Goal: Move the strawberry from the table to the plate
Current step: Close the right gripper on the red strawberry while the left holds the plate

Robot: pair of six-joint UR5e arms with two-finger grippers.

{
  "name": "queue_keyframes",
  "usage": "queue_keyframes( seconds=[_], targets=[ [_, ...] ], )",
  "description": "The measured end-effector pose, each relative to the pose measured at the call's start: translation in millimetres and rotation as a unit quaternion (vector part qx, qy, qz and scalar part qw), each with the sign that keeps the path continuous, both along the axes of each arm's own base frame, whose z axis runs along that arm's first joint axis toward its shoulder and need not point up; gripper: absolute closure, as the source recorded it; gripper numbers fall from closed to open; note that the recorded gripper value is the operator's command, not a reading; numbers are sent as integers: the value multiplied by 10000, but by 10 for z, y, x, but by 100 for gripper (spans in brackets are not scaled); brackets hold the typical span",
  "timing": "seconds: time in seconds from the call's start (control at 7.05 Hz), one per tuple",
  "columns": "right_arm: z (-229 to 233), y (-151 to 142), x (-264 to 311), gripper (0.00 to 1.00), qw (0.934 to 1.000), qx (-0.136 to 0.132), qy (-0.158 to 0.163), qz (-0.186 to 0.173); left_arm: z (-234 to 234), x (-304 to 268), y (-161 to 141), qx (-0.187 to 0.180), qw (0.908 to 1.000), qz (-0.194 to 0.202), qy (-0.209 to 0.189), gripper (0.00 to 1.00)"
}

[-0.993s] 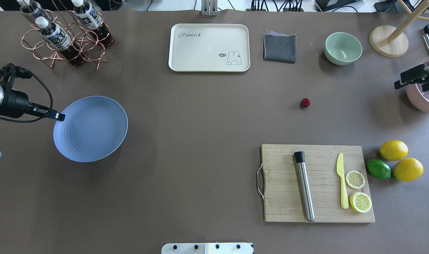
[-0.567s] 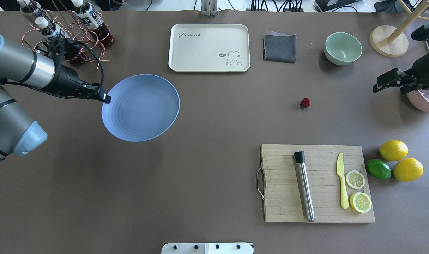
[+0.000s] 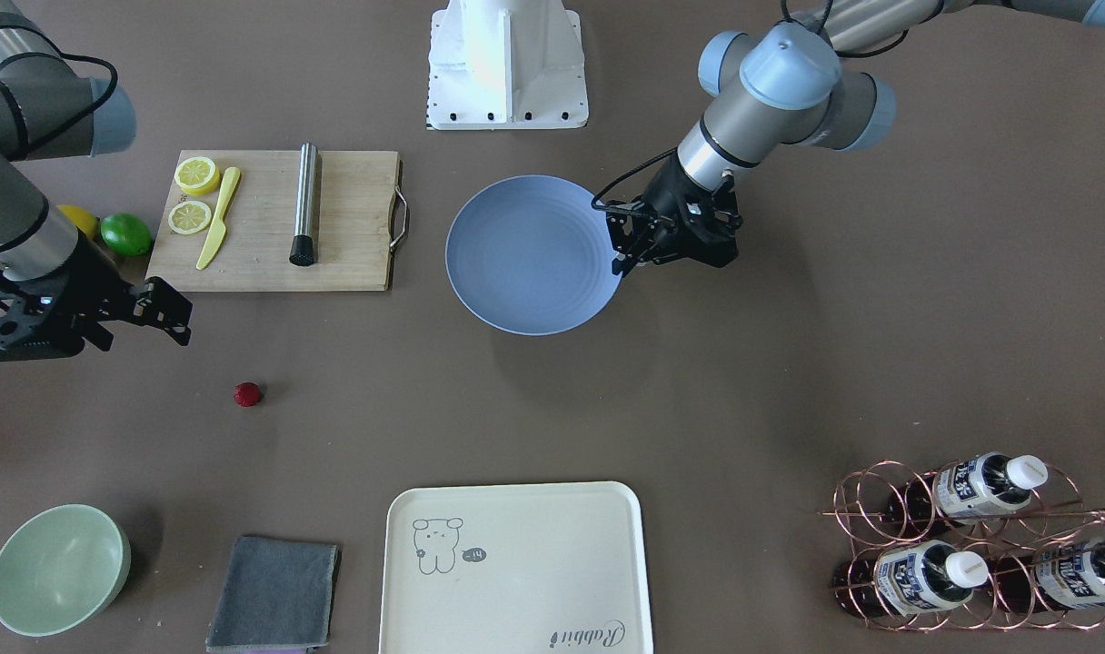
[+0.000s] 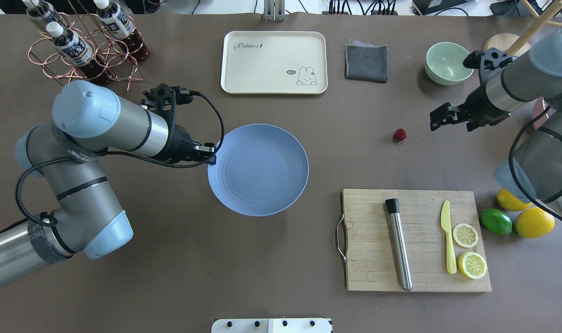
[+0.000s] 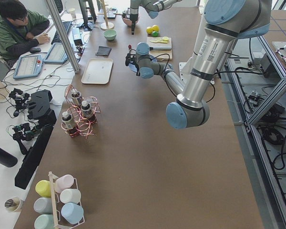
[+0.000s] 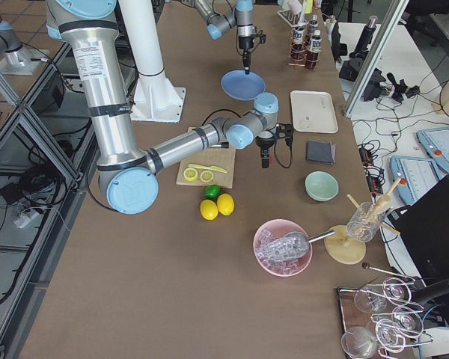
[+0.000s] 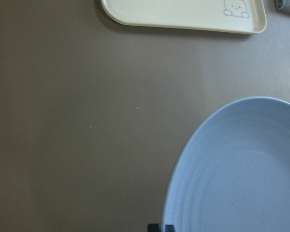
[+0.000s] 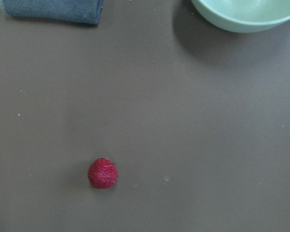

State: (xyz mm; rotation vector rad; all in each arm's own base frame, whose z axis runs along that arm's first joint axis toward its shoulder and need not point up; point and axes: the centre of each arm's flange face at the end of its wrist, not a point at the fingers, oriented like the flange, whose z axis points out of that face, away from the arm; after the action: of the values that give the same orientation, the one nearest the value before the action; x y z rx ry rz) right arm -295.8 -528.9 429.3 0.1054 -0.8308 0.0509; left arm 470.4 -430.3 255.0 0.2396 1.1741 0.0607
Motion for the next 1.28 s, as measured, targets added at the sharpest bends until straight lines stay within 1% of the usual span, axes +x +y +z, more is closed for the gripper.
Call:
queue_keyframes(
  seconds=[0.14,0.43,0.85,0.99,1.28],
  targets=[
    [-12,-49,-271,0,9999,-89,49,12,-39,209,159,89,9999,-42,-50,100],
    [41,-67,-571,0,9997,-170,169,4,34,445,305,150,9997,-91,-182,100],
    [59,-61,-698,0,9996,-191,210,-42,227,822,631,261,9988,-95,-405,100],
    [31,-88,-722,0,9996,-191,201,-33,243,868,699,285,9987,-90,-422,100],
    [-32,-240,-852,0,9995,-256,207,26,246,898,759,303,9986,-72,-424,100]
  ],
)
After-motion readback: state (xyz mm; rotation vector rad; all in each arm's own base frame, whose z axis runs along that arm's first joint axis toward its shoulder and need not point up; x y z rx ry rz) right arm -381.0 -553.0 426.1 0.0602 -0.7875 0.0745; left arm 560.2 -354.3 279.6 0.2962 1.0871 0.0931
